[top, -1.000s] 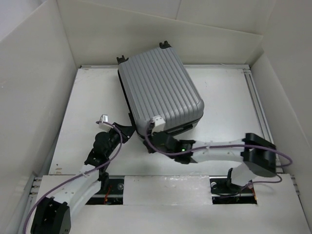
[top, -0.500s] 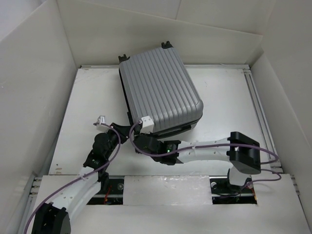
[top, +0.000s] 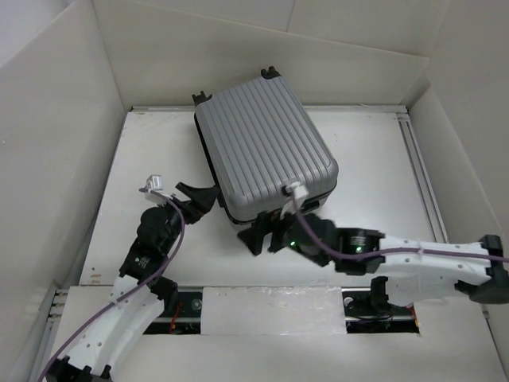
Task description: Pack the luggage
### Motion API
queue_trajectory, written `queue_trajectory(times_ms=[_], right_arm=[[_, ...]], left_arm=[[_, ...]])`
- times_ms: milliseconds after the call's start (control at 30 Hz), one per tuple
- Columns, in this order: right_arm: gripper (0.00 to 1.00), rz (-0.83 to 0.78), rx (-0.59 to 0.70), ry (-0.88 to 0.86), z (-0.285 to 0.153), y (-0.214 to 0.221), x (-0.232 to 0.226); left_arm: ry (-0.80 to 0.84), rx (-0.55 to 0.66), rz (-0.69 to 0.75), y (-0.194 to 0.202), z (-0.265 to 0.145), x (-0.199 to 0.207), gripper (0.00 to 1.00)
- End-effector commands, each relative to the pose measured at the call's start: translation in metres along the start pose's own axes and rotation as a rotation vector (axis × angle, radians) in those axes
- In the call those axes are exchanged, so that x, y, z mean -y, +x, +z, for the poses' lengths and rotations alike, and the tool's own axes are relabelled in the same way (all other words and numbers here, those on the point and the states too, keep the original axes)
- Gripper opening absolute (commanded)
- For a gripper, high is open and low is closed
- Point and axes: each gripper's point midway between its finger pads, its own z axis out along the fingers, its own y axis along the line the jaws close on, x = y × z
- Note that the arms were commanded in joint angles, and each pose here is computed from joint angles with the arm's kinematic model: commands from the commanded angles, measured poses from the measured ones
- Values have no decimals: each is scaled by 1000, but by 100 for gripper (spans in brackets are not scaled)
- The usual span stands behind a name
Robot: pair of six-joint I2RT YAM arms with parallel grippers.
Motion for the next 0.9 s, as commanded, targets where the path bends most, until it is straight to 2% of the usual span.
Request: queue_trajectory(times_ms=[0, 33, 67, 133, 167, 200, 233, 267, 300, 333, 367, 433, 500, 533, 567, 600, 633, 667, 700, 733, 767, 800, 833, 867], right_arm=[[85, 22, 152, 220, -29, -61, 71], [77, 29, 184, 266, -33, -69, 90], [48, 48, 216, 304, -40, -81, 107], [16, 98, 325, 407, -65, -114, 149], [5, 106, 359, 441, -73, -122, 163], [0, 122, 391, 477, -85, -128, 177], [0, 117, 424, 513, -91, -136, 190], [0, 135, 460, 564, -99, -149, 211], [7, 132, 474, 587, -101, -153, 222], [17, 118, 489, 600, -99, -163, 233], [27, 139, 517, 682, -107, -174, 264], [48, 158, 448, 694, -86, -178, 293], [54, 199, 460, 687, -81, -199, 327], [54, 192, 476, 661, -77, -219, 331], [54, 204, 399, 665, -50, -213, 358], [50, 203, 365, 655, -36, -219, 369], [43, 168, 365, 590, -21, -253, 359], [35, 196, 237, 622, 15, -232, 394], [35, 191, 142, 648, 28, -219, 404], [35, 187, 93, 602, 44, -218, 406], [34, 164, 98, 561, 58, -234, 399], [34, 180, 58, 545, 79, -220, 415], [34, 174, 3, 447, 97, -210, 403], [36, 142, -1, 374, 112, -220, 389]], left_arm=[[-8, 59, 27, -29, 10, 24, 89], [-12, 68, 26, -34, 16, 30, 90], [-61, 44, 37, -33, 29, 23, 90], [-39, 107, 56, -62, 42, 53, 91], [-55, 130, 65, -72, 50, 58, 93], [-135, 123, 84, -74, 68, 45, 95], [-123, 175, 88, -99, 76, 63, 97], [-124, 161, 85, -104, 86, 65, 97], [-189, 140, 72, -114, 106, 39, 97], [-164, 139, 48, -125, 116, 39, 97], [-116, 94, 19, -130, 125, 44, 97], [-172, 87, -44, -145, 145, 1, 94], [-186, 44, -85, -143, 153, -15, 82], [-196, 14, -105, -131, 154, -25, 77], [-146, 52, -97, -136, 151, -17, 72], [-162, 32, -136, -114, 144, -33, 62], [-152, 50, -146, -110, 137, -36, 57], [-108, 75, -139, -108, 130, -24, 54], [-140, 57, -145, -88, 124, -41, 52], [-143, 55, -146, -83, 120, -47, 46], [-133, 27, -146, -71, 119, -49, 44], [-117, 8, -143, -62, 118, -48, 43], [-137, -20, -142, -49, 113, -60, 41], [-140, -45, -132, -38, 112, -61, 40]])
